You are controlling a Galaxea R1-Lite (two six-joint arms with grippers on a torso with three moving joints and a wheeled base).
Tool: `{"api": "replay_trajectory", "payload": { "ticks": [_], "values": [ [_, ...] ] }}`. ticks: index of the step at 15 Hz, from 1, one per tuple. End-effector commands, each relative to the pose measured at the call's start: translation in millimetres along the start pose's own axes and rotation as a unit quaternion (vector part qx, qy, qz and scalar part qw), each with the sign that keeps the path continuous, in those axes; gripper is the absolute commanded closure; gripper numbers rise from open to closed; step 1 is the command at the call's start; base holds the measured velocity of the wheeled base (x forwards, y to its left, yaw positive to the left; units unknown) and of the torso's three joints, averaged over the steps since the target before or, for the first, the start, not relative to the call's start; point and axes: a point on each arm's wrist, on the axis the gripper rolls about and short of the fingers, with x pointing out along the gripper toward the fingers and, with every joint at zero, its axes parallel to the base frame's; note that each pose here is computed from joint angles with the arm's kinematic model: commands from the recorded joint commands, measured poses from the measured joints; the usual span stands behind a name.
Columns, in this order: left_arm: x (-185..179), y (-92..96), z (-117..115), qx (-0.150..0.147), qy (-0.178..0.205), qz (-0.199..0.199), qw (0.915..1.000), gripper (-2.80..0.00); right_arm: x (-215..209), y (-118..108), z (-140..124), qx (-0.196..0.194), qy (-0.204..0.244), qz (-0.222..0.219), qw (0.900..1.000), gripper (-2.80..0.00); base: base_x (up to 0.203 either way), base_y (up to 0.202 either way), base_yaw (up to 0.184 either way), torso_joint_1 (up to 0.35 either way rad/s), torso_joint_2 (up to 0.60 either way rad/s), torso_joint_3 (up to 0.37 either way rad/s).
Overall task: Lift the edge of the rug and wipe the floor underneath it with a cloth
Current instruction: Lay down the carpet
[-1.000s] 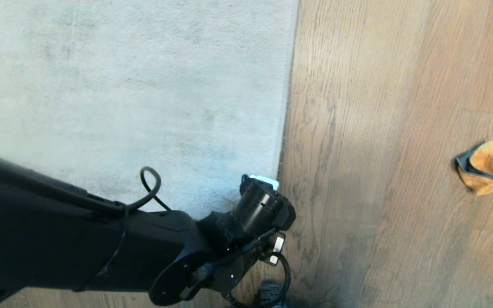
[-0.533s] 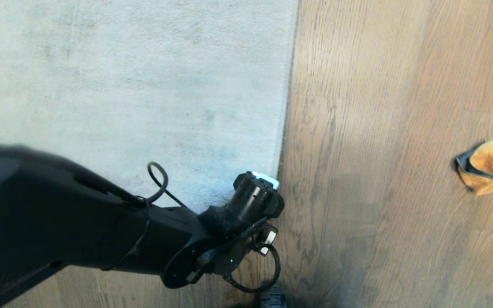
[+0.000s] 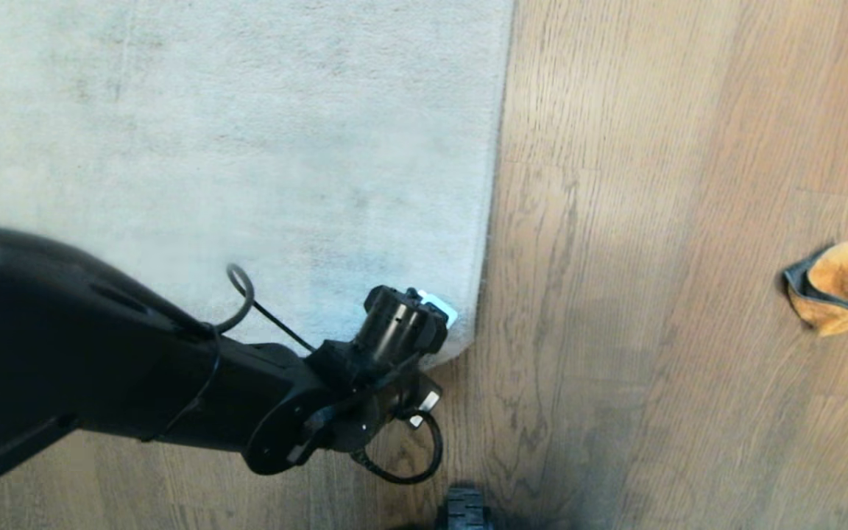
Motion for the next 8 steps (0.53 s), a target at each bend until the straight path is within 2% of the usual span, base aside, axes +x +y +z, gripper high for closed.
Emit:
{"api": "replay_trajectory", "payload": {
  "ticks": [1, 5, 8],
  "values": [
    [-7.3, 10.5, -1.7, -0.002, -0.003, 0.01, 0.9999, 0.0, 0.0, 0.0, 0.1, 0.0, 0.0, 0.0, 1.0, 0.0, 0.0, 0.0, 0.0, 0.0, 0.0, 0.0],
    [-11.6, 19.6, -9.0, 0.001, -0.006, 0.019, 0.9998, 0.0, 0.1, 0.0, 0.0, 0.0, 0.001, 0.0, 1.0, 0.0, 0.0, 0.0, 0.0, 0.0, 0.0, 0.0],
    [-7.8, 29.0, -4.6, 0.008, -0.032, 0.028, 0.9991, 0.0, 0.1, 0.0, 0.0, 0.0, 0.001, 0.0, 1.0, 0.0, 0.0, 0.0, 0.0, 0.0, 0.0, 0.0]
  ]
}}
